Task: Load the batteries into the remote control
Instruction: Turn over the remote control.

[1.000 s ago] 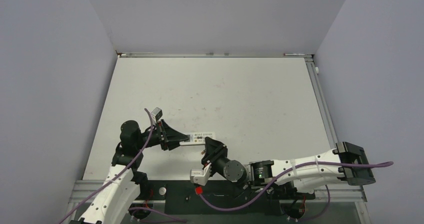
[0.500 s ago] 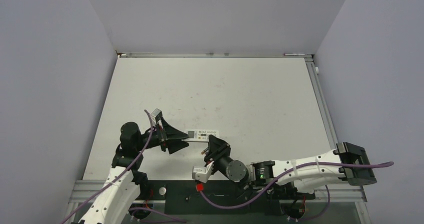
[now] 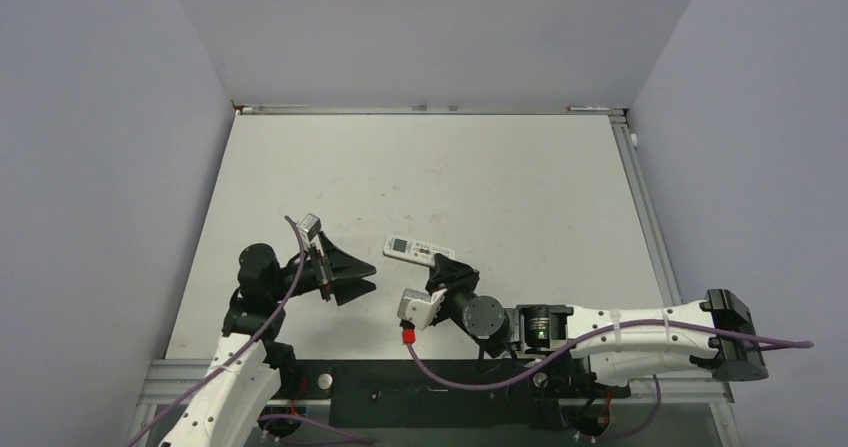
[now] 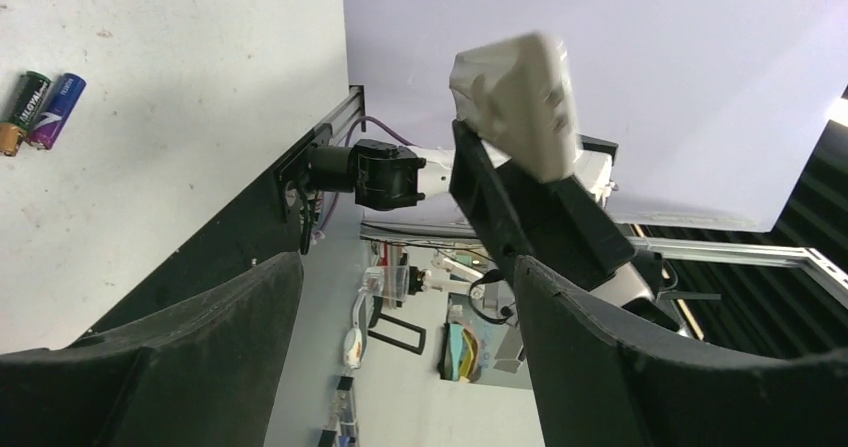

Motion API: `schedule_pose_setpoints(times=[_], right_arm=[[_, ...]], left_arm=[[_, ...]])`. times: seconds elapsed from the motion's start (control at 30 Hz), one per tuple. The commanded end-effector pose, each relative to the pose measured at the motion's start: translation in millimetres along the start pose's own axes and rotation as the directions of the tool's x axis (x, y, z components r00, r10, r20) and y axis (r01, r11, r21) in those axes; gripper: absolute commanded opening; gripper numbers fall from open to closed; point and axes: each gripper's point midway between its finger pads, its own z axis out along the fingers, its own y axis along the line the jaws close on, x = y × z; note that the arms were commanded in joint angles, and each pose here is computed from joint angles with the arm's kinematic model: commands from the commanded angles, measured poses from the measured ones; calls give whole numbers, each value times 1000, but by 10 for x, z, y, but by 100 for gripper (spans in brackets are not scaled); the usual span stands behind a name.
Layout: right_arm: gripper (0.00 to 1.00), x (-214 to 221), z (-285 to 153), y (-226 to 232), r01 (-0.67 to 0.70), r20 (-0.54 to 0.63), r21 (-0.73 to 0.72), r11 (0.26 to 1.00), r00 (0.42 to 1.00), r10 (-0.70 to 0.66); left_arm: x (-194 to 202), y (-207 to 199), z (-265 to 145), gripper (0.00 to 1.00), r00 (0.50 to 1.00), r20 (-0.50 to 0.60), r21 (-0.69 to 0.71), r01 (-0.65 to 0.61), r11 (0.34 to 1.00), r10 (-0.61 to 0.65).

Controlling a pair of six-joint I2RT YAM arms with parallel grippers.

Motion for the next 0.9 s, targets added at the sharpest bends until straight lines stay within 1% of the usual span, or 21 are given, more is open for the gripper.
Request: schedule_pose_setpoints(times=[0.0, 0.1, 0.23, 0.27, 0.5, 0.67, 0.87], right_arm=[[9, -13, -17, -270, -224, -12, 13, 974, 974, 224], [9, 77, 28, -337, -324, -37, -6, 946, 945, 324], [8, 126, 82, -402, -464, -46, -40, 885, 885, 463], [9, 141, 95, -409, -488, -53, -51, 871, 872, 486], [9, 210, 145, -418, -644, -110, -117, 756, 765, 634], [9, 200, 133, -421, -754, -136, -196, 627, 654, 744], [9, 172, 93, -446, -840, -184, -288, 461, 521, 834]], left_arm=[[-55, -158, -16, 76, 990, 27, 12, -142, 990, 142], [-50, -182, -20, 78, 982, 21, 8, -186, 983, 185], [-59, -206, -26, 80, 967, 16, -10, -253, 967, 253], [-50, -182, -31, 80, 968, 7, -26, -252, 967, 252], [-61, -242, -59, 81, 931, -15, -67, -365, 929, 365], [-51, -301, -77, 81, 909, -39, -78, -417, 905, 415], [-47, -309, -85, 82, 867, -78, -117, -498, 859, 492]])
